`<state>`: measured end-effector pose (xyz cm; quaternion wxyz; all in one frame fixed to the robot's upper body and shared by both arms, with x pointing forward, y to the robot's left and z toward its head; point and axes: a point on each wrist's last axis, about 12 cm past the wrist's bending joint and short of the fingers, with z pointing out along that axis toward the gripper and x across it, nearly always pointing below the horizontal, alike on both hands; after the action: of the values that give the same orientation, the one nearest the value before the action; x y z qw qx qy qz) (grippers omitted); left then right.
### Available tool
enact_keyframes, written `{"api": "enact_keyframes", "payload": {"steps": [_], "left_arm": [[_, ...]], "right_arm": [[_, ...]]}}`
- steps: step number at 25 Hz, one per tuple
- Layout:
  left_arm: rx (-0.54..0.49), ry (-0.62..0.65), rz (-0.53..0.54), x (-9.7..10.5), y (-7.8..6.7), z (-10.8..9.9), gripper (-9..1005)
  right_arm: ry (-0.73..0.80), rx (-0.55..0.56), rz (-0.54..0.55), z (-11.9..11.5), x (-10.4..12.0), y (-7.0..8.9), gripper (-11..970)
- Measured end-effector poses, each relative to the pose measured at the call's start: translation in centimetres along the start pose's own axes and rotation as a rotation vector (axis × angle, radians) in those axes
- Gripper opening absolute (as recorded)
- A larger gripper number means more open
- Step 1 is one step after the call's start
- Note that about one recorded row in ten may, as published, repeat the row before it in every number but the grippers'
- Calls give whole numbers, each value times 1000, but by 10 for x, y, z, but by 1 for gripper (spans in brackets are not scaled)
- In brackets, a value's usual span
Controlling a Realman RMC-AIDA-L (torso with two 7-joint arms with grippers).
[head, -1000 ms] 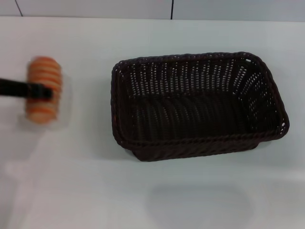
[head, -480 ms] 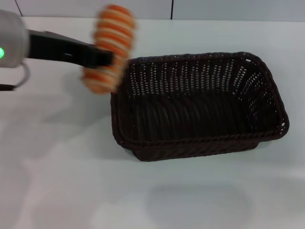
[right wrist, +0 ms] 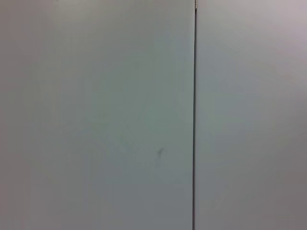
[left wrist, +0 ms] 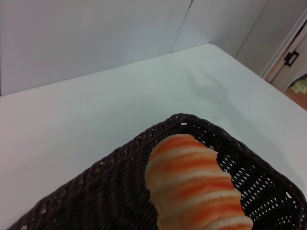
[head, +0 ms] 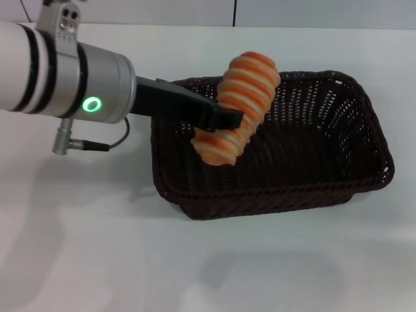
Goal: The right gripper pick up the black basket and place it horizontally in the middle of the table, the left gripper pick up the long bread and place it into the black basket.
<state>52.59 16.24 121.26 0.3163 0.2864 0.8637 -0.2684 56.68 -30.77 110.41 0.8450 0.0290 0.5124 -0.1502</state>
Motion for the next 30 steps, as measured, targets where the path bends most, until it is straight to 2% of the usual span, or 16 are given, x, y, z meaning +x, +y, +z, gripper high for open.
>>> {"api": "enact_keyframes", "payload": {"steps": [1,6,13,16,20,25,27,30], "left_arm": [[0,-2,-4,0,1,2,309],[-4,-14,-17,1,3,6,530],[-12,-26,-24,1,5,7,697],[-47,-69,-46,0,14,5,768],[-195,-225,-107,-1,48,-12,844],[-431,-501,-164,6,101,-50,846],[-536,-616,-185,15,119,-63,846],[-687,-761,-193,33,137,-76,846]], "right_arm": [[0,0,1,0,0,0,492],[0,-1,2,0,0,-1,493],[4,1,0,-2,1,-2,493],[4,1,0,-2,1,-3,494],[6,2,1,-2,1,-3,494],[9,0,5,-3,1,-1,494],[12,-3,7,-3,2,0,493],[14,-5,8,-1,2,1,493]]}}
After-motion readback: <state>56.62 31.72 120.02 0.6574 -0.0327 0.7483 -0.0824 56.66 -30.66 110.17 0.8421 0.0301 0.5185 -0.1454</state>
